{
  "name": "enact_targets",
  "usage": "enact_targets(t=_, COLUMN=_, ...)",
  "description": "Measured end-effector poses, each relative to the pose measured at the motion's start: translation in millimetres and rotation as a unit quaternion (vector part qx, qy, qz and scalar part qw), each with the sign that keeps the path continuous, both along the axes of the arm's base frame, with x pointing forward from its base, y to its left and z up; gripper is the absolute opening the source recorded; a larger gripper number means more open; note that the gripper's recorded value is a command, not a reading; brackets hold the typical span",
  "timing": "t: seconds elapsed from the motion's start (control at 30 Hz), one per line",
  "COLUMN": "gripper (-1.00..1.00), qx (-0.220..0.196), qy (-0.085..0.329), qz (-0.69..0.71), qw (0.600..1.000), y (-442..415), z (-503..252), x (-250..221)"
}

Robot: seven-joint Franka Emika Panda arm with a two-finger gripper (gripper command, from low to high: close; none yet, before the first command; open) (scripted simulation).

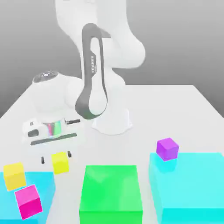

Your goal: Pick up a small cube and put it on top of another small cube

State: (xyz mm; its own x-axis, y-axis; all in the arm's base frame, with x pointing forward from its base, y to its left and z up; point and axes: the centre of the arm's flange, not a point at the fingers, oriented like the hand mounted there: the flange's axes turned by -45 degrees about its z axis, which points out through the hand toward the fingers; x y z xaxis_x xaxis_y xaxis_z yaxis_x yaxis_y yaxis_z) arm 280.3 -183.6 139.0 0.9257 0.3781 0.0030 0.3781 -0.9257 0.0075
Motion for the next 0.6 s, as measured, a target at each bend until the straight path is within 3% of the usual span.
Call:
enact_targets(t=0.03, gripper=0.00, qx=0.001, qy=0.001, qz=-0.001, qw=1.000, y=1.3, z=-4.6, x=-1.1)
enact_targets(t=0.07, gripper=-1.00, qx=0.002, qy=0.002, qz=-0.001, qw=1.000, y=2.8, z=-9.3, x=-2.4)
enact_targets(t=0.6, gripper=-1.00, qx=-0.001, qy=-0.002, qz=0.001, qw=1.000, y=-2.9, z=26.0, x=3.1)
